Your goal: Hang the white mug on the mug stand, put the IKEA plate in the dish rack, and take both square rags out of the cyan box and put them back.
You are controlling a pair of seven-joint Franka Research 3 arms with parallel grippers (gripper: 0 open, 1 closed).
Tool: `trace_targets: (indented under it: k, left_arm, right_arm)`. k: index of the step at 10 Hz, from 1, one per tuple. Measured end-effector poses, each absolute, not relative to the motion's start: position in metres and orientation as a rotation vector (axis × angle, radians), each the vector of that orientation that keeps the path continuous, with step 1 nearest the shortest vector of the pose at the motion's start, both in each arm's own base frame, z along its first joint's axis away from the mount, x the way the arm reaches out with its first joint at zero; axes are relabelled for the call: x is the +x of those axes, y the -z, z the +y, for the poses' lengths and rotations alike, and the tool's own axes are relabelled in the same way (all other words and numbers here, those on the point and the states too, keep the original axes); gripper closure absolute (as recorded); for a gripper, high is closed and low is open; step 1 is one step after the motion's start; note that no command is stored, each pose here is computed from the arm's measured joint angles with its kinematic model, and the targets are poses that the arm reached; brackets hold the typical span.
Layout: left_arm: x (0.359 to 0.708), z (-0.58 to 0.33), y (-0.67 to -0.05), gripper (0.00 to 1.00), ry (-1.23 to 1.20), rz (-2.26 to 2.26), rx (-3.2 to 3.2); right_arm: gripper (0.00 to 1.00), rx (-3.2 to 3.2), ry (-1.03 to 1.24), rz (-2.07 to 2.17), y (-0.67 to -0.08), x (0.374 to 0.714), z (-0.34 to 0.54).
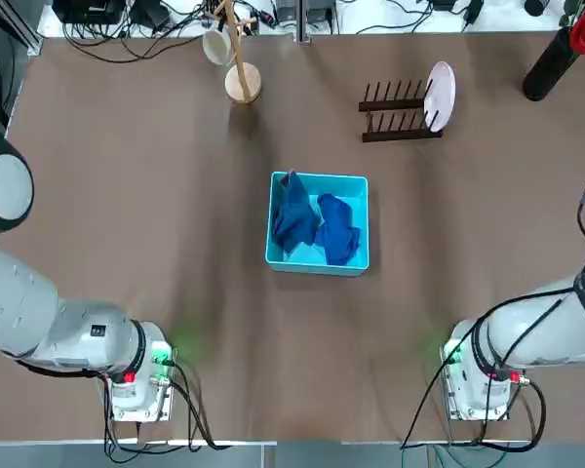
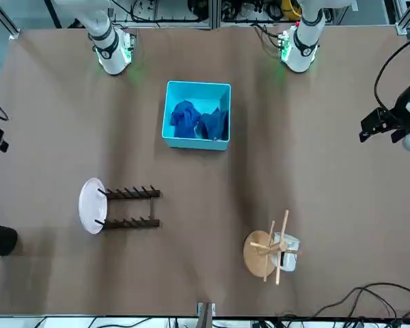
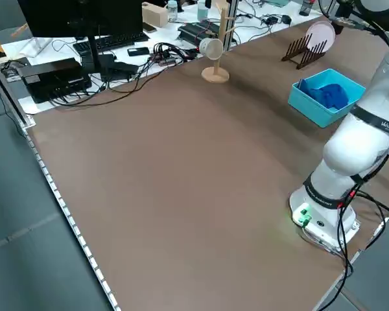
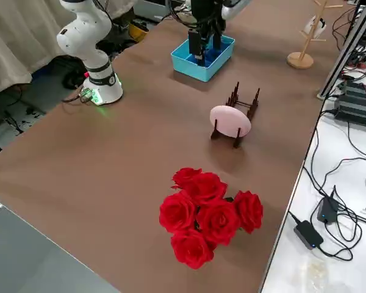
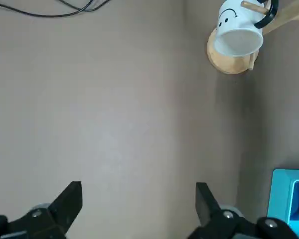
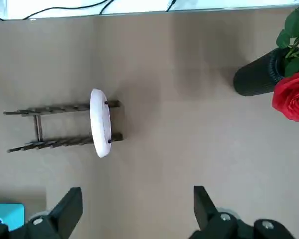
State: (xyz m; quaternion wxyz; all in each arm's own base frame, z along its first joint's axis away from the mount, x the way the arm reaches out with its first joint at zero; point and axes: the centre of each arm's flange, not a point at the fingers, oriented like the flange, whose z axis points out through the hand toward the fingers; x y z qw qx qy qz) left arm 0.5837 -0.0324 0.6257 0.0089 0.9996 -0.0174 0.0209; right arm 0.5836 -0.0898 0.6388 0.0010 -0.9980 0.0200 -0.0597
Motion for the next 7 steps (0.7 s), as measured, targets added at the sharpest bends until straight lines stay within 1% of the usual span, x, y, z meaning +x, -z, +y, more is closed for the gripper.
trace_targets:
  k: [3,7]
  left_arm:
    - [0.585,-0.032,-0.627,0.0,-0.08,-0.054,3.122]
    - [0.585,-0.032,-0.627,0.0,-0.082,-0.053,3.122]
  right_arm:
    - [0.01,-3.129,0.178,0.046,-0.66,0.568,-0.084]
    - [0.01,-3.131,0.172,0.046,-0.663,0.567,-0.084]
